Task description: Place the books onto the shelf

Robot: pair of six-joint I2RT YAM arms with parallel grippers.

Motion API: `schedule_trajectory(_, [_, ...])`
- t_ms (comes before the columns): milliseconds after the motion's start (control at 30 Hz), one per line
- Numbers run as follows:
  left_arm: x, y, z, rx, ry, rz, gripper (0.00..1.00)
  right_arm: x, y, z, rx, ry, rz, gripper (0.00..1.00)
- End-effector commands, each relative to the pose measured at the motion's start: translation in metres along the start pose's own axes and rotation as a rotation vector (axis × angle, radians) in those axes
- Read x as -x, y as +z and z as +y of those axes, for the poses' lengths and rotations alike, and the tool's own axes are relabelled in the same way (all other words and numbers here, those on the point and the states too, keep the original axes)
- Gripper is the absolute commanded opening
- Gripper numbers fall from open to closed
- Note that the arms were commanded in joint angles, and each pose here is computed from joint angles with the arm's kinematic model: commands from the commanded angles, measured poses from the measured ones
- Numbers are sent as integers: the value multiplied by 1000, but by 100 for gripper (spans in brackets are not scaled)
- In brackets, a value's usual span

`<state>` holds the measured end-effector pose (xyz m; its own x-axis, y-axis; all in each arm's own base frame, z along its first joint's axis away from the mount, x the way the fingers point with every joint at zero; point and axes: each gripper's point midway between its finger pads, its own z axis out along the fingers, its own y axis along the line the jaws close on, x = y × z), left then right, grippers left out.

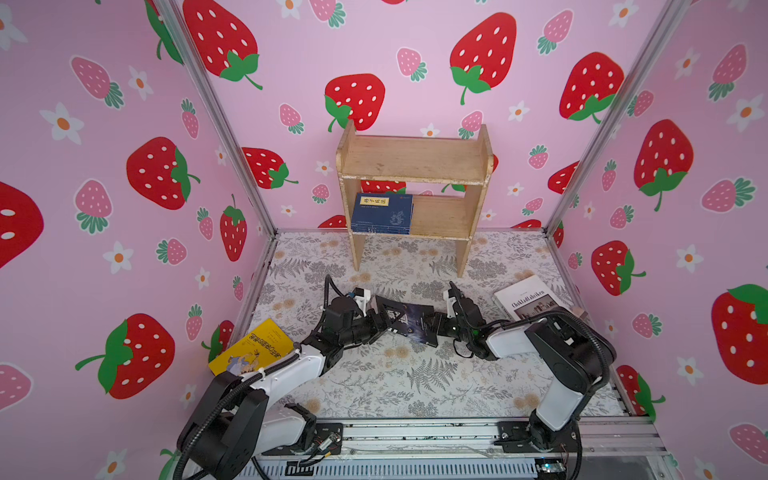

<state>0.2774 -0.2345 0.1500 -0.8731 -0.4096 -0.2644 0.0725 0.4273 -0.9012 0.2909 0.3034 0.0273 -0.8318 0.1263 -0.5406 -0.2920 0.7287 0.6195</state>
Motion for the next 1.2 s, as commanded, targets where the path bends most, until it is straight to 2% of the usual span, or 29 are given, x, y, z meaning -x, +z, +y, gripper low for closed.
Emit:
schedule_trajectory(0, [7, -3, -23, -57, 31, -13, 98, -70, 0, -35, -100, 67, 247, 45])
schedule_trajectory(133, [3, -3, 2, 46, 5, -7, 98, -72, 2, -37, -101, 63, 254, 45])
schedule_trajectory(467, [7, -9, 73, 309, -59, -72, 88, -76, 6, -38, -101, 58, 277, 42])
schedule_trajectory(567, [9, -20, 90, 398, -50, -95, 89, -69, 4, -32, -88, 37, 256, 42])
schedule_trajectory(733, [17, -55, 105, 552, -7, -149, 95, -34, -5, -19, -102, -31, 149, 57])
schedule_trajectory(867, [15, -62, 115, 573, -55, -156, 96, 24, -9, -2, -168, -177, -6, 61])
schedule_trajectory(967, [15, -57, 120, 562, -97, -163, 96, 57, 0, 21, -150, -316, -65, 60])
schedule_trajectory(1067, [15, -52, 124, 547, -137, -175, 96, 67, 20, 37, -115, -389, -33, 58])
schedule_trajectory(1167, [15, -46, 127, 522, -172, -186, 96, 66, 39, 45, -74, -396, 0, 53])
